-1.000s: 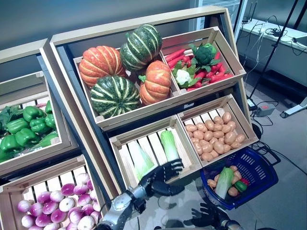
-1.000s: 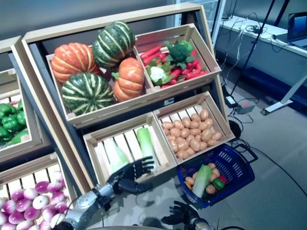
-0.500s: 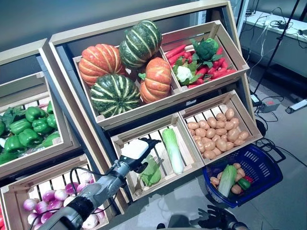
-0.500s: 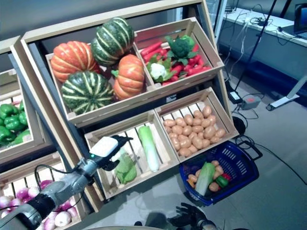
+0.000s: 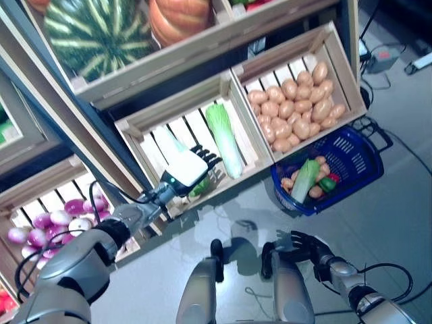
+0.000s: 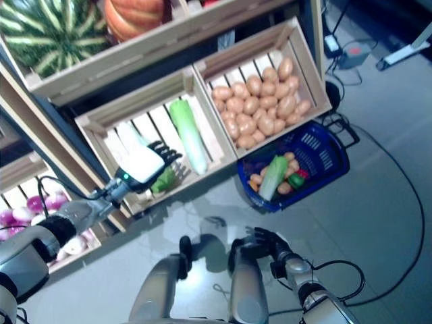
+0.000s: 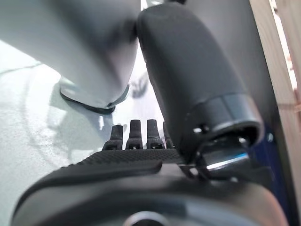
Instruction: Put vegetables into the basket
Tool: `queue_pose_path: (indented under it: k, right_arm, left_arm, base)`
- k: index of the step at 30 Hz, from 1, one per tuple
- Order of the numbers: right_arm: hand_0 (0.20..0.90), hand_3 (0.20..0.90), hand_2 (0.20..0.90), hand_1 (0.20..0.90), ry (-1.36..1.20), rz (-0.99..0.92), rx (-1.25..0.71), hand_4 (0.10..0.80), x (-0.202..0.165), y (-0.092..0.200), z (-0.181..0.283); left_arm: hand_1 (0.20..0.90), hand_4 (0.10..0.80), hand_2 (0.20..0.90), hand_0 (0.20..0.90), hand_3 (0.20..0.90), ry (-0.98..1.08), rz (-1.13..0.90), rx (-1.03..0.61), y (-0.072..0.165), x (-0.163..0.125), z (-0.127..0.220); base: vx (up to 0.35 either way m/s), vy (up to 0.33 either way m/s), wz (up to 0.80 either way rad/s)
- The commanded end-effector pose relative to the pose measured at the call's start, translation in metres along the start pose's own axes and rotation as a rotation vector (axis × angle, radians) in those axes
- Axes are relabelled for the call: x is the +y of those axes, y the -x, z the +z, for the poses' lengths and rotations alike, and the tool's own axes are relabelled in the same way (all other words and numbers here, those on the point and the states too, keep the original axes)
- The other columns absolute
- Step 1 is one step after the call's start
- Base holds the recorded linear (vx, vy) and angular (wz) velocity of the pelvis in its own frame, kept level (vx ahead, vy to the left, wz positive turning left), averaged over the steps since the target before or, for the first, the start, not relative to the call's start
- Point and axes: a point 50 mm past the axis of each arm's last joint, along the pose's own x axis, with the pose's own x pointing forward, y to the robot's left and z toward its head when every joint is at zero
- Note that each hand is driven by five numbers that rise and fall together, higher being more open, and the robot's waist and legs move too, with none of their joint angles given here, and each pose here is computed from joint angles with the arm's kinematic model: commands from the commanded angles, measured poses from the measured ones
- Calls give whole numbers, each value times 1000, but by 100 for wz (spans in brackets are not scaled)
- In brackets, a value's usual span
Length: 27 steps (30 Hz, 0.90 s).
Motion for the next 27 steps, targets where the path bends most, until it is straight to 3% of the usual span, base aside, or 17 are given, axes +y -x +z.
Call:
queue_pose_path:
  k: [1, 11, 27]
  right_arm:
    - [900, 900, 900, 900, -3, -51, -25, 800, -21, 8, -2]
    - [900, 900, 900, 900, -6, -94, 0, 800, -41, 19, -12]
    - [900, 900, 900, 900, -11, -123, -53, 800, -53, 17, 9]
  left_arm:
    - [900, 800, 900, 900, 900, -79, 130, 137, -7, 34, -38]
    - [900, 800, 900, 900, 900, -150, -33, 302, 19, 27, -75]
    - [900, 800, 900, 900, 900, -208, -92, 398, 15, 48, -108]
  base:
    - [-58, 18, 15]
    - [6, 14, 3]
    - [-8, 16, 3]
